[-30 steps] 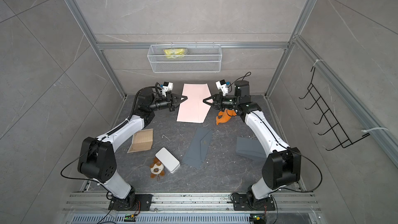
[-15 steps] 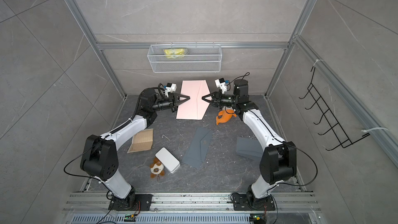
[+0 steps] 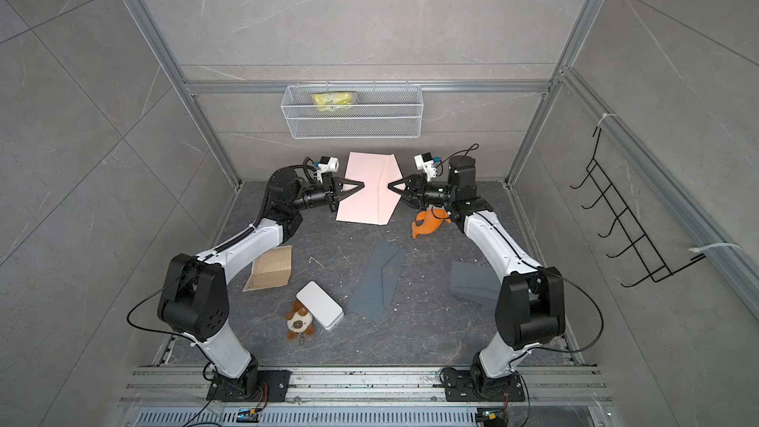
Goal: Take the letter paper out of the envelope
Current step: Pick up the envelope from the envelope.
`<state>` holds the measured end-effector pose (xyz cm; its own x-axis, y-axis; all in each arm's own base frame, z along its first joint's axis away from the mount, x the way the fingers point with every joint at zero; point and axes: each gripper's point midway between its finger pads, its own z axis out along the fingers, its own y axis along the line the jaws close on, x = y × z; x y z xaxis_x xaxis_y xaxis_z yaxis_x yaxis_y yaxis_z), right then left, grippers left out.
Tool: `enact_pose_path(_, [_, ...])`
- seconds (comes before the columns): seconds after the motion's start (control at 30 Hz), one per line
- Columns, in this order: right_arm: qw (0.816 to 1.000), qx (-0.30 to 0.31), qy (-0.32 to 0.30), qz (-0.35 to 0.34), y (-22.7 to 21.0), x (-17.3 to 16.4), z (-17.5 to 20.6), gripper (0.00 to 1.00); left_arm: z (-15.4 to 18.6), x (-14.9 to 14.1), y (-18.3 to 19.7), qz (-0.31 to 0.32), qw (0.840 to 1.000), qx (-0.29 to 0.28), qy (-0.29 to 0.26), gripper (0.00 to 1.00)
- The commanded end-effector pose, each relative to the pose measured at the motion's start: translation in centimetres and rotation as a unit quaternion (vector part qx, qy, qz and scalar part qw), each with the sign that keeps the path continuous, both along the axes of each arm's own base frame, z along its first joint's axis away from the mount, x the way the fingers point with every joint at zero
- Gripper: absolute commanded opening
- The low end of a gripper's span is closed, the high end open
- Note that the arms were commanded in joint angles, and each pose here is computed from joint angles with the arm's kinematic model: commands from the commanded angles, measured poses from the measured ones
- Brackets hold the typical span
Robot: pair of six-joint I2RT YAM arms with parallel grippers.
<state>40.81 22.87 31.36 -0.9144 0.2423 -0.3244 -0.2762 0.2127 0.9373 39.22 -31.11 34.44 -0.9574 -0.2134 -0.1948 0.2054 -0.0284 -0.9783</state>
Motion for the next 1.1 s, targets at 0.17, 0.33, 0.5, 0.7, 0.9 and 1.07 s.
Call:
enact_pose_path(0.17, [0.999, 0.051, -0.005, -0.011, 0.5, -0.3, 0.7, 0.42, 3.7, 0.2, -0.2, 0.001, 0.999, -0.041, -0.034, 0.00])
enact_pose_path(0.33, [0.997, 0.071, 0.004, -0.008, 2.1, -1.3, 0.5, 0.43, 3.8, 0.6, -0.3, 0.007, 0.999, -0.041, -0.035, 0.00])
enact_pose_path(0.5, [0.997, 0.078, 0.012, -0.014, 3.0, -2.3, -0.2, 0.42, 4.2, 0.8, -0.3, 0.009, 0.998, -0.042, -0.039, 0.00])
enact_pose_path(0.7, [0.993, 0.113, 0.012, -0.019, 3.7, -3.2, 1.2, 0.42, 3.8, 1.1, -0.4, 0.012, 0.998, -0.038, -0.038, 0.00])
enact_pose_path(0.9, [0.992, 0.126, 0.009, -0.021, 4.4, -3.7, 2.1, 0.39, 3.7, 1.3, -0.4, 0.015, 0.998, -0.038, -0.038, 0.00])
enact_pose_path(1.07, [0.990, 0.139, 0.012, -0.021, 4.5, -3.9, 2.4, 0.34, 3.4, 1.4, -0.5, 0.014, 0.999, -0.034, -0.038, 0.00])
